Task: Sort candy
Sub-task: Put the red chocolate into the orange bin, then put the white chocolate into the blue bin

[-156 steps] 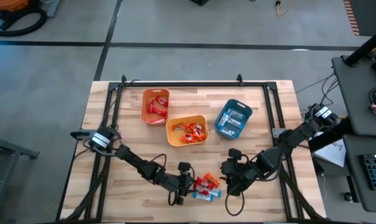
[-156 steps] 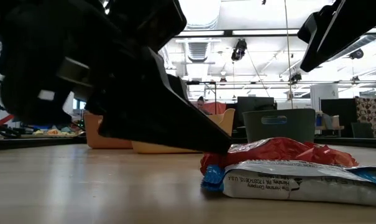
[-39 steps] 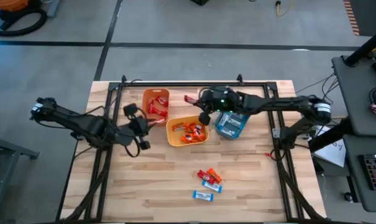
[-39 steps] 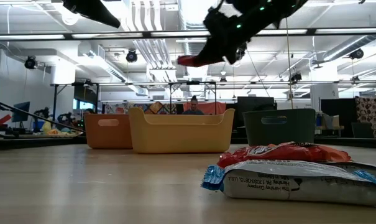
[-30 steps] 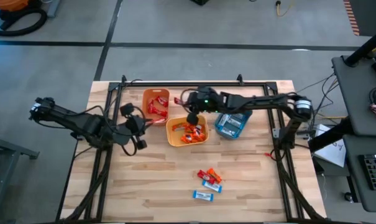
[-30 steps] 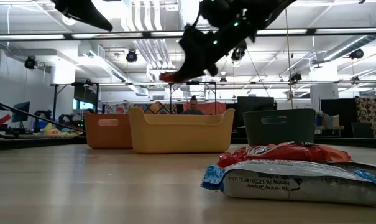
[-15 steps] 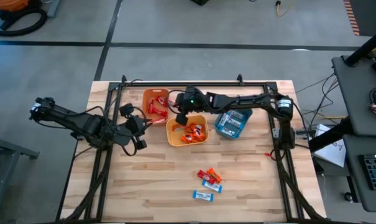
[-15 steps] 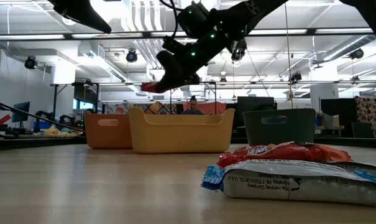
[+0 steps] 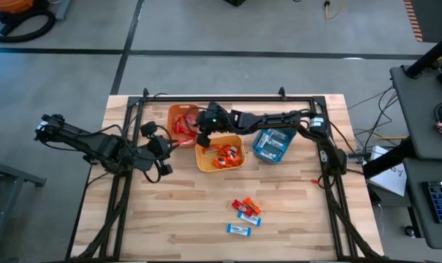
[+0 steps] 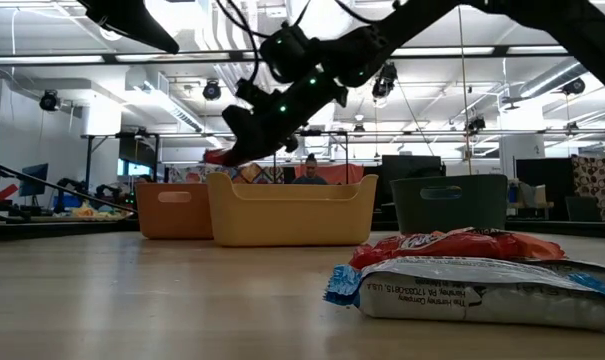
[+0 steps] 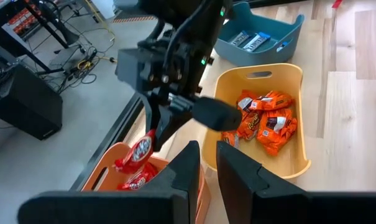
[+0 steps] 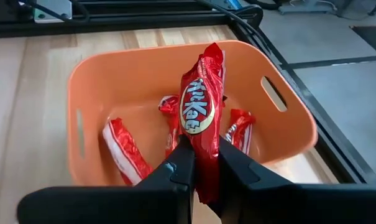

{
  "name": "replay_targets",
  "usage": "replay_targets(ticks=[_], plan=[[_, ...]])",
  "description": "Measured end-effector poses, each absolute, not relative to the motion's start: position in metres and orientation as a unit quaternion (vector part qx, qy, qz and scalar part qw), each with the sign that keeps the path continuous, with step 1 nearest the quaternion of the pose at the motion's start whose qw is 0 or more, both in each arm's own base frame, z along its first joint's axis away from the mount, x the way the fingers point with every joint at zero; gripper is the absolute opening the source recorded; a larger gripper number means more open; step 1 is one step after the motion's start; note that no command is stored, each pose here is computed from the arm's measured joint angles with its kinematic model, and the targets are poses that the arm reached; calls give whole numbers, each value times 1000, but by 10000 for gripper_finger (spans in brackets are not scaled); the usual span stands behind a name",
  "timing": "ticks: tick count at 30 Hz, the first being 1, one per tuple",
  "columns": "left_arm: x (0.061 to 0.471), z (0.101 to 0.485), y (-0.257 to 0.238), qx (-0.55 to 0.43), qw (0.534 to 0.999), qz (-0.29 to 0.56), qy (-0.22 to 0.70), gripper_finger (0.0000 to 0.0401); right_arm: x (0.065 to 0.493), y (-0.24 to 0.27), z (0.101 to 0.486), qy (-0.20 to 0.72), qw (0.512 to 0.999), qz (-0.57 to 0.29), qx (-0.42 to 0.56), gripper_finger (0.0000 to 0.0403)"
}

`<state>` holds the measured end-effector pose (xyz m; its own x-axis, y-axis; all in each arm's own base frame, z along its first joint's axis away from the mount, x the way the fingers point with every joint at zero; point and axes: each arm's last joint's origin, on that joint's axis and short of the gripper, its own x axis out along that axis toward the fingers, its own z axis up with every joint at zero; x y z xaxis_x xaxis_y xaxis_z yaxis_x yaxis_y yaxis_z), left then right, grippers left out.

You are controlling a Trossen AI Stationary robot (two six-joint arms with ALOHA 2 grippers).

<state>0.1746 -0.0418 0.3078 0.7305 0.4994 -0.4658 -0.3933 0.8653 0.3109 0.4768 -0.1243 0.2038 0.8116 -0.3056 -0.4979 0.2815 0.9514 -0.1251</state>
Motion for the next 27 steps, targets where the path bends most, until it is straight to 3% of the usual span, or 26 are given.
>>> replay_targets(ticks=[10, 22, 27], plan=[[174, 307, -42, 98, 924, 241, 279, 39, 503, -123, 193, 255, 959, -123, -11, 42], [174, 307, -42, 95, 925, 240, 280, 39, 506, -118, 197, 278, 954, -114, 3, 169], [175, 305, -45, 50, 934, 194, 295, 39, 494, -112, 216, 308, 946, -98, 9, 194]])
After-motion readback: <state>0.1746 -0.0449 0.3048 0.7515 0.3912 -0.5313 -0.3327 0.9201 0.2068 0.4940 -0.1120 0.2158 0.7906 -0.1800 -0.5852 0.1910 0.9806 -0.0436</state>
